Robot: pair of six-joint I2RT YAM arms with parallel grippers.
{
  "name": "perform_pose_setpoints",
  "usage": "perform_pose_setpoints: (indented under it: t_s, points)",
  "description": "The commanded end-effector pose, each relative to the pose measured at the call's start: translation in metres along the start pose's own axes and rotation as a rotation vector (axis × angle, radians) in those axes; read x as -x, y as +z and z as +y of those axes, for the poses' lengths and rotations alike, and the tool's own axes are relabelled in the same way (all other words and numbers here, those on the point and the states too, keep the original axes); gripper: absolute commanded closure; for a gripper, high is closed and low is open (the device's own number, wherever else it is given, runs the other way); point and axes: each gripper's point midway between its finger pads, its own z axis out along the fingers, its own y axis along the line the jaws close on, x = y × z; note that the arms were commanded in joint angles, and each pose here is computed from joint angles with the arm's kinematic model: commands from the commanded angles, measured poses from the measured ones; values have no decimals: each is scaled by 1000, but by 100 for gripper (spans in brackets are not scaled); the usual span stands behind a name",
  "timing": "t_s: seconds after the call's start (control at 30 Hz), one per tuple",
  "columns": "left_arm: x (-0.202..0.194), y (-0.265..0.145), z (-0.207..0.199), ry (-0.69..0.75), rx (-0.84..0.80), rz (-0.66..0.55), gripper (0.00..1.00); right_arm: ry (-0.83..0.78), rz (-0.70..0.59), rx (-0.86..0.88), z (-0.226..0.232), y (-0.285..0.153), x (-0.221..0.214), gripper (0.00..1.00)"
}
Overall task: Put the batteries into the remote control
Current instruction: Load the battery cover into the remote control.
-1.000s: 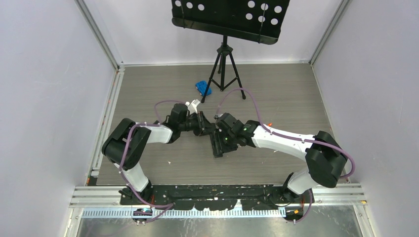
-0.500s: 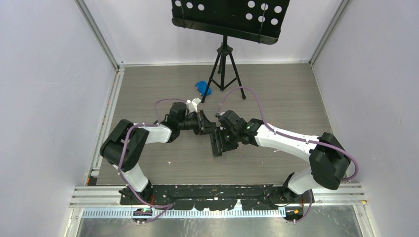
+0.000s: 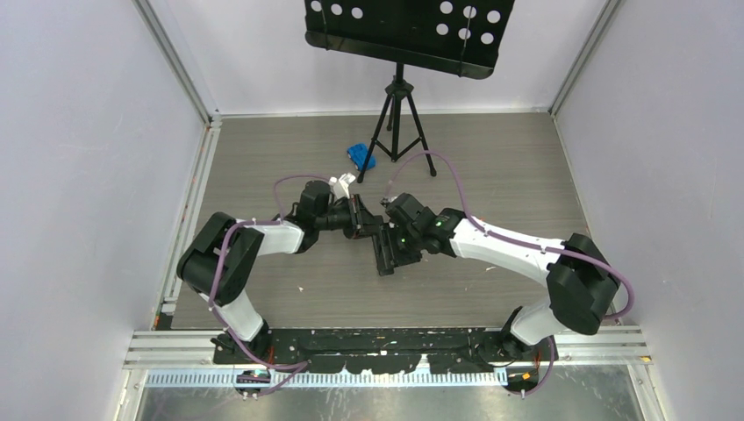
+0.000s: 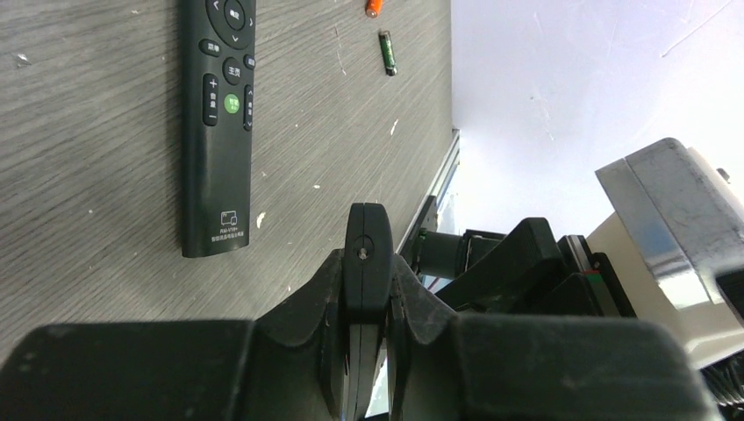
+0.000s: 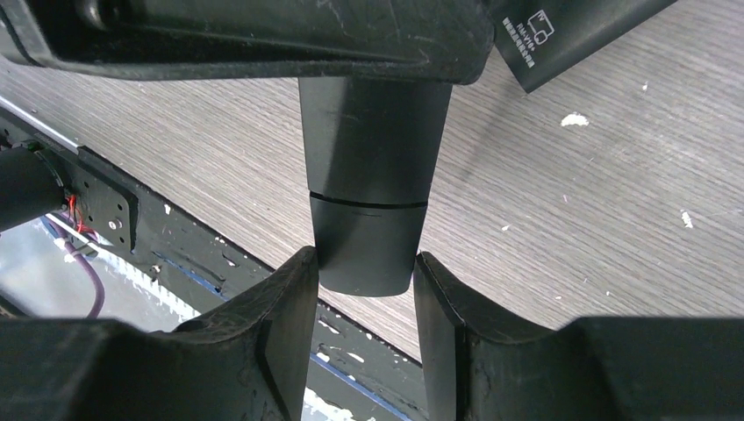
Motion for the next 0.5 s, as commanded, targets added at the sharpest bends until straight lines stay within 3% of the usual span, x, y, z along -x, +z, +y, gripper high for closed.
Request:
perform_pose_setpoints:
  t_s: [0.0,0.27,0.47]
  points:
    - [-20,-9,-53,1,-150,110,100,-31,-171,-87,-8,3,51,52]
    - [-29,-10,-50,-13,-130,123,100,-56,-203,-113,-5,7,70,52]
    - [-22,-15,-54,6,-85,84,100,-62,-222,-95,-2,-2,72,45]
